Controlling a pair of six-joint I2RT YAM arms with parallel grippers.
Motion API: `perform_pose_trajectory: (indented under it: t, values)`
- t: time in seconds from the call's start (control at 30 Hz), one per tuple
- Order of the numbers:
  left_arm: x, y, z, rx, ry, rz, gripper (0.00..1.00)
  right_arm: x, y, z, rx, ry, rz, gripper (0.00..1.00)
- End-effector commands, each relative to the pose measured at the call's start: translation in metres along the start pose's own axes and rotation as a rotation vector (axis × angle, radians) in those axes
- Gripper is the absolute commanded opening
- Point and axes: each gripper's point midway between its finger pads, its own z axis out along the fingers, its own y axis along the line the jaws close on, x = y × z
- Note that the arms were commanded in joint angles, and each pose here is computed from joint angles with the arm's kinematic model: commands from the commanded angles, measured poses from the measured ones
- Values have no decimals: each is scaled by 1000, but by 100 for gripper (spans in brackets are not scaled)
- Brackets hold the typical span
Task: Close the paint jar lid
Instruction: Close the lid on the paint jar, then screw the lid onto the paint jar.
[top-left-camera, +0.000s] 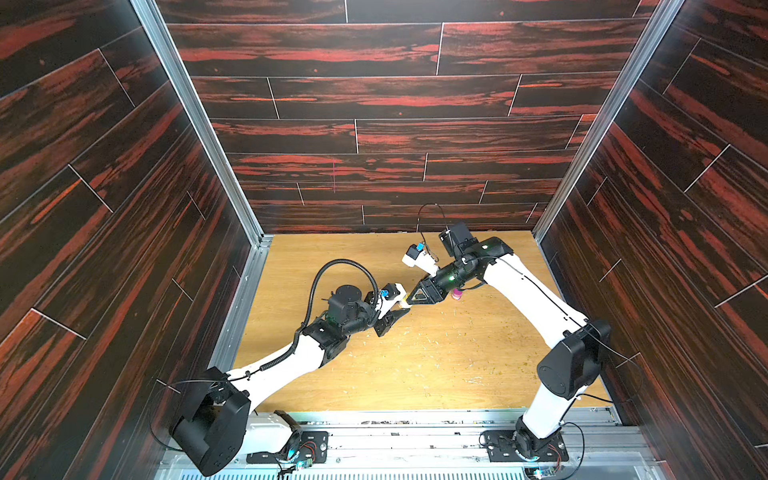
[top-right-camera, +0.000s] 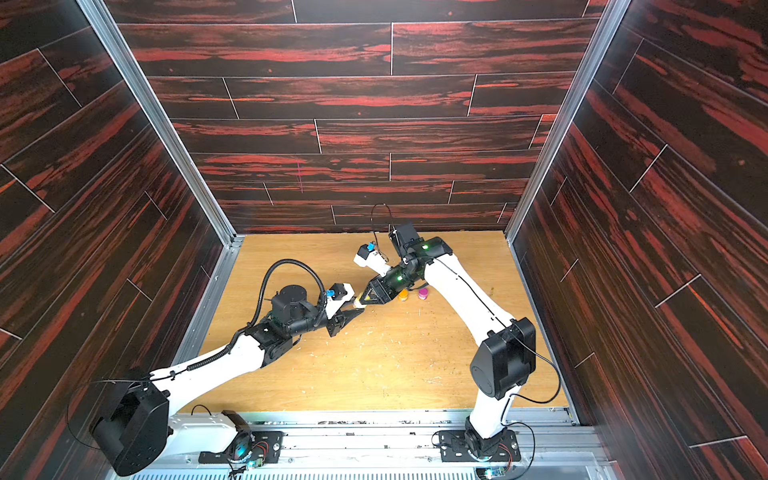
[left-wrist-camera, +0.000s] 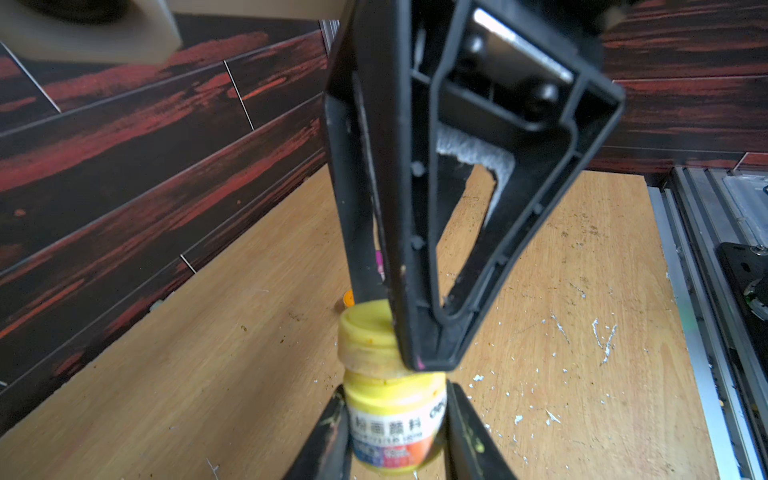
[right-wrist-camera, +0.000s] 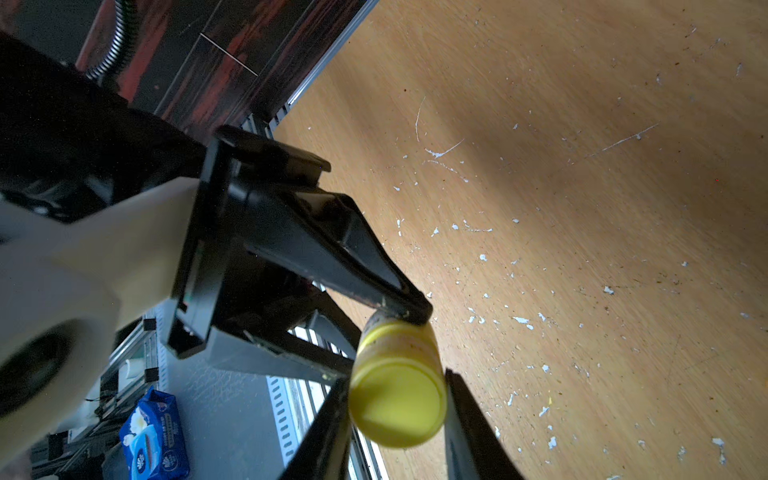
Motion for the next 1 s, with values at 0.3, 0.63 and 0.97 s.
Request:
perform_pose_trajectory:
  t: [0.3,0.63,0.97]
  values:
    - [-65,-2,-12,5,-175,112,24,20,37,44,-178,90,-110,26]
    - [-72,3,-15,-26,-197,119,24,24,45,51,-259,54,-158,26]
    - [-77,40,-10,-275,-240,155,23,14,34,81,-201,78,115,26]
